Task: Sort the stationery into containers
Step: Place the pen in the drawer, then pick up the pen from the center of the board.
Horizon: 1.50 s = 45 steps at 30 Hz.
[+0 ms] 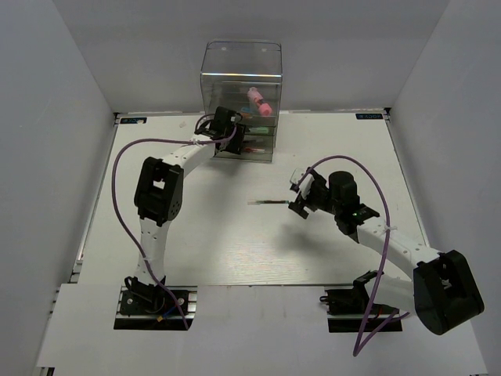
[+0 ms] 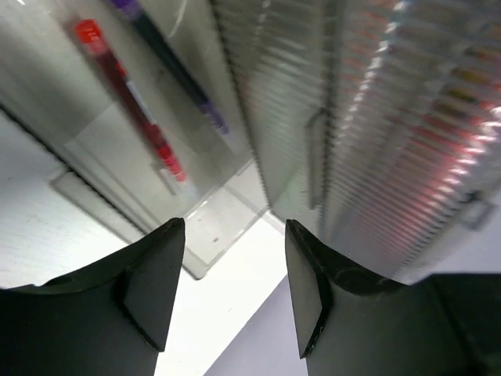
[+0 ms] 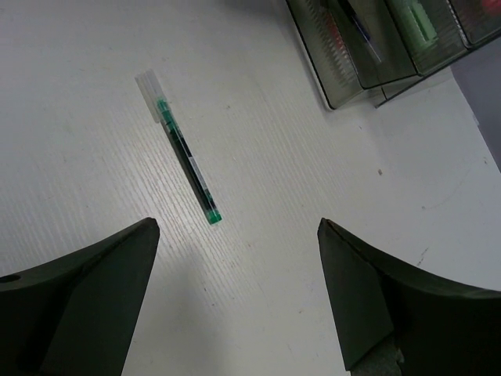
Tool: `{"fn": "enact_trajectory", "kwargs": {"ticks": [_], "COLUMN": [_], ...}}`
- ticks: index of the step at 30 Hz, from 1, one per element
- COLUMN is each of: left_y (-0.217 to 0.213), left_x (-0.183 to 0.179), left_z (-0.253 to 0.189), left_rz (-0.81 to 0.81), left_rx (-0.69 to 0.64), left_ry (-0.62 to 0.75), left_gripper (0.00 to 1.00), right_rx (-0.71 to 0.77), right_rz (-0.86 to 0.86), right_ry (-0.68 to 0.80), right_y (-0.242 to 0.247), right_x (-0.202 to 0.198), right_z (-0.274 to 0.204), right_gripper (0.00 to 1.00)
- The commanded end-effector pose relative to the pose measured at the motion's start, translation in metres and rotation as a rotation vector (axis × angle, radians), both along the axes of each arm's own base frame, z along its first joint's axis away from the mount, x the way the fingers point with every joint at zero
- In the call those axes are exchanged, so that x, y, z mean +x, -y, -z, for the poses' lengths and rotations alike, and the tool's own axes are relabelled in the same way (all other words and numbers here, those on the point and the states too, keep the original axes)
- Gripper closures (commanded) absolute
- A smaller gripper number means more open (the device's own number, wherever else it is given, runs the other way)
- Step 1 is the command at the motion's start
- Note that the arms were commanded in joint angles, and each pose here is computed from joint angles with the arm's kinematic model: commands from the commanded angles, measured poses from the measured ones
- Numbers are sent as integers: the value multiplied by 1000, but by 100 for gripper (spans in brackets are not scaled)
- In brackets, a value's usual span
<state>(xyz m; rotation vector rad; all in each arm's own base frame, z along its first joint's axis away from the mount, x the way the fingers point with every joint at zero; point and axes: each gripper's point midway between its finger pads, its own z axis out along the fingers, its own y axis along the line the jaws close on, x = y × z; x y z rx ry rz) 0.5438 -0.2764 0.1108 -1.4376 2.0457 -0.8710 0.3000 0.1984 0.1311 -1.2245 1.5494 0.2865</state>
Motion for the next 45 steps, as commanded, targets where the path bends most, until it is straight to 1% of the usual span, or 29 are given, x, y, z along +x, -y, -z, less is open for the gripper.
{"fn": "enact_trajectory", "kwargs": {"ticks": [1,3,4,5,6,7,8,9,10,11,12,13,14,15,16,17,18,19,20,21,22,24,29,34,35,38,41,42,45], "left_y": [5,6,16,27,34,34,22,22,18,7,-5,-18,-28,-42,-52,-60,-74,-82,-87,-97,-102,-107,-119,-123,-122,-121,-114,-113,-109], "left_x": [-12,-24,-35,-38,-67,-81,-100,-123,-137,-142,-163,-162,-169,-178,-185,-192,-197,-206,-209,-208,-216,-223,-235,-244,-243,-245,-251,-253,-254], "left_z": [-46,-73,-85,-114,-97,-107,-123,-126,-125,-119,-107,-102,-93,-78,-86,-79,-70,-70,-69,-67,-59,-70,-58,-48,-54,-59,-59,-55,-58], "left_rz": [86,151,243,350,495,586,685,793,840,902,949,942,998,1006,1004,1018,1045,1043,1040,1011,1009,982,941,936,922,913,926,936,913], "left_rx": [-37,-39,-69,-71,-116,-130,-78,-76,-34,100,158,263,373,434,489,535,624,660,689,737,744,761,790,783,779,769,722,714,673], "left_ry": [83,166,216,385,385,475,660,707,728,779,678,649,658,581,589,570,546,543,545,532,512,553,534,530,547,570,593,588,599], "left_gripper": [36,36,36,36,36,36,34,33,32,30,30,26,26,26,21,21,20,16,16,13,9,0,0,0,0,0,0,0,0], "right_rx": [12,-22,-41,-47,-65,-98,-87,-121,-129,-128,-152,-169,-182,-193,-210,-209,-219,-231,-236,-237,-250,-274,-345,-373,-392,-413,-444,-455,-490], "right_rz": [-114,-156,-182,-236,-282,-308,-349,-369,-380,-388,-399,-409,-404,-396,-385,-373,-369,-369,-373,-378,-389,-389,-379,-448,-463,-487,-509,-518,-531], "right_ry": [14,35,0,17,-2,-39,-34,-81,-96,-88,-144,-174,-177,-184,-203,-197,-193,-224,-233,-235,-254,-266,-317,-395,-442,-494,-561,-577,-650], "right_y": [-12,-14,-16,-22,-28,-27,-36,-39,-41,-47,-47,-49,-52,-52,-53,-53,-54,-56,-54,-56,-57,-58,-56,-58,-55,-53,-47,-46,-36], "right_x": [-12,-14,-18,-19,-17,-21,-18,-12,-9,1,0,0,8,10,12,18,21,22,21,24,22,25,31,26,18,13,4,1,-14], "right_z": [2,8,20,16,24,35,26,38,41,26,41,52,52,56,65,63,63,74,72,71,75,81,106,110,119,124,130,134,140], "right_gripper": [12,12,12,12,12,12,12,12,14,14,14,14,14,14,14,14,14,14,14,14,14,14,18,22,24,31,40,48,60]}}
